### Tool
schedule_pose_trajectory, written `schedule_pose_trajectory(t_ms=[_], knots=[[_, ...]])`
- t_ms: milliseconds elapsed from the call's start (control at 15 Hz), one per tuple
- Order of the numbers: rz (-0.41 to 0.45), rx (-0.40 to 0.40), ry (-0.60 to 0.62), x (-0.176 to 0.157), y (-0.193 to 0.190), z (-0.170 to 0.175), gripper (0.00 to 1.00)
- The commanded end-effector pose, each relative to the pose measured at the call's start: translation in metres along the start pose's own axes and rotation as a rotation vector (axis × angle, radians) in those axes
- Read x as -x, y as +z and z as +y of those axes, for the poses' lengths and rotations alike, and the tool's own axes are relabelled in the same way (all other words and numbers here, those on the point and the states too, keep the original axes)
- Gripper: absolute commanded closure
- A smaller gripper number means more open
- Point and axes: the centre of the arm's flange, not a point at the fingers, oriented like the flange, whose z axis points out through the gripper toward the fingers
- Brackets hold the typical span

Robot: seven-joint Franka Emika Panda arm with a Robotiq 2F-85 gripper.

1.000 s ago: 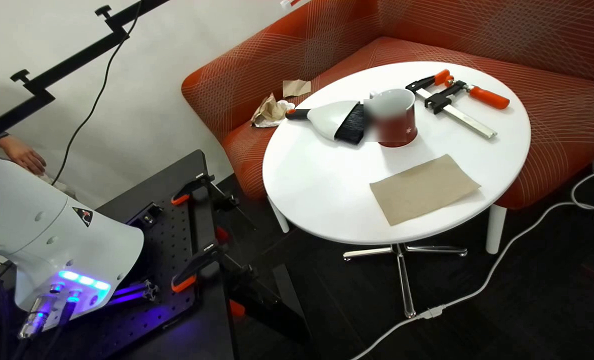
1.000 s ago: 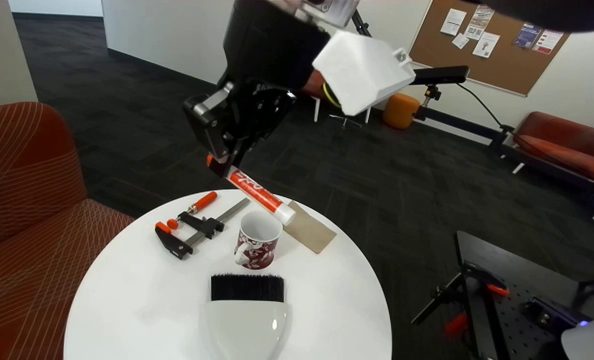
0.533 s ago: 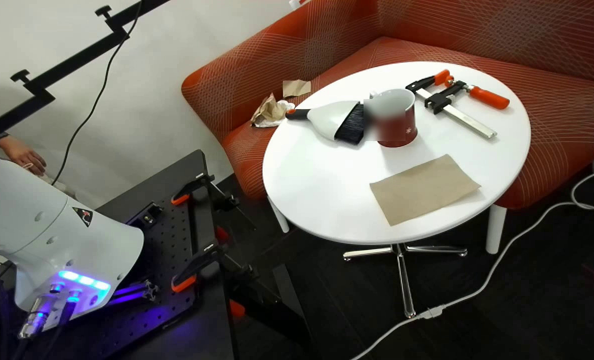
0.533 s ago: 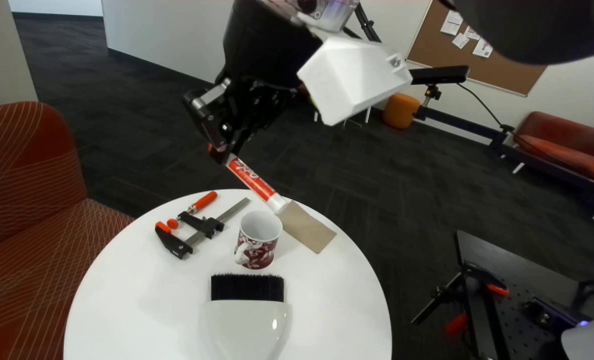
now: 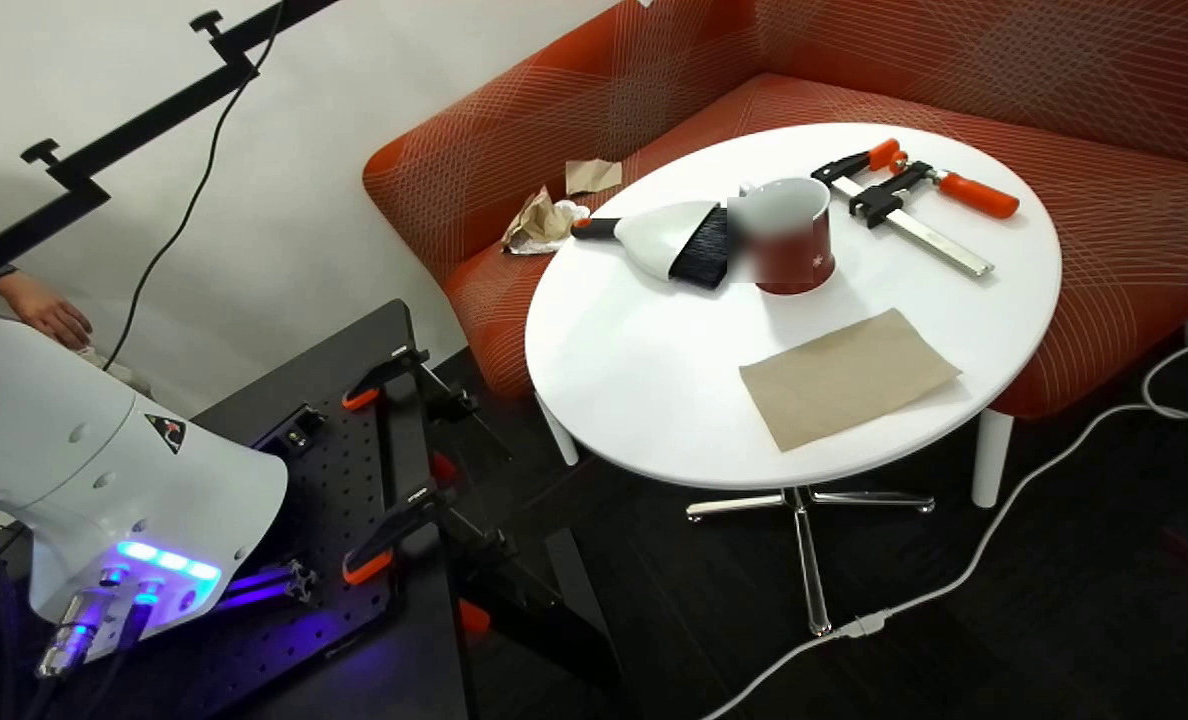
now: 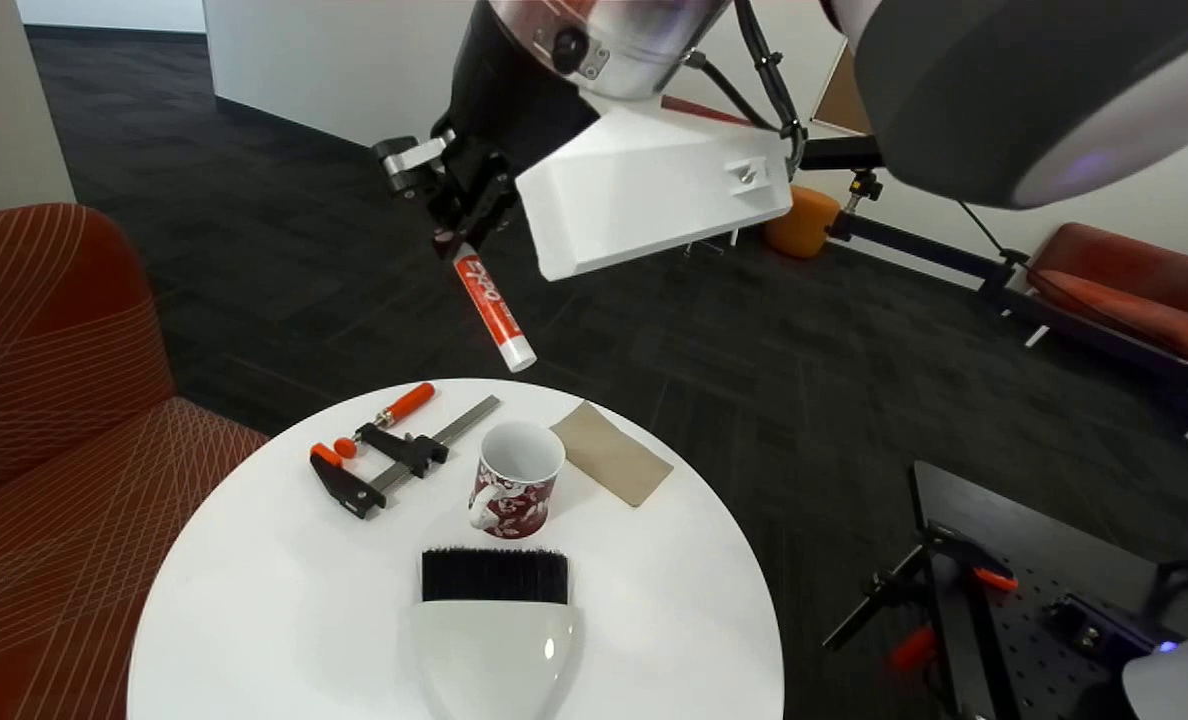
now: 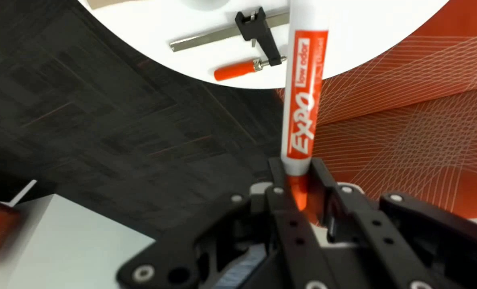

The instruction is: Put the marker in the mug

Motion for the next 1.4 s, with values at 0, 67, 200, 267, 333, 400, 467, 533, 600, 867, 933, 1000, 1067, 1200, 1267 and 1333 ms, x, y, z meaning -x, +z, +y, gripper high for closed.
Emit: schedule_pose_trajectory(t_ms=[0,67,200,267,333,400,467,533,600,867,933,1000,1067,1200,1267,1333], knots=[[0.085,0.078,0.08,0.0,0.014,-0.006,0.95],[0.106,0.096,0.099,0.001,0.018,-0.006,0.95],[0.17,0.15,0.15,0.004,0.028,-0.006,0.95],[0.208,0.181,0.177,0.006,0.033,-0.007,0.95],[0.248,0.215,0.201,0.008,0.039,-0.007,0.95],[0.282,0.243,0.223,0.01,0.044,-0.007,0.95],[0.312,0.269,0.244,0.012,0.049,-0.007,0.95],[0.345,0.297,0.266,0.014,0.055,-0.007,0.95],[0.377,0.324,0.285,0.018,0.059,-0.008,0.95],[0.493,0.43,0.35,0.034,0.08,-0.01,0.95],[0.514,0.456,0.362,0.04,0.086,-0.011,0.95],[0.535,0.48,0.371,0.045,0.091,-0.012,0.95],[0.551,0.501,0.379,0.051,0.097,-0.012,0.95],[0.568,0.538,0.385,0.061,0.107,-0.013,0.95],[0.574,0.558,0.385,0.066,0.113,-0.014,0.95],[0.57,0.574,0.381,0.071,0.118,-0.014,0.95]])
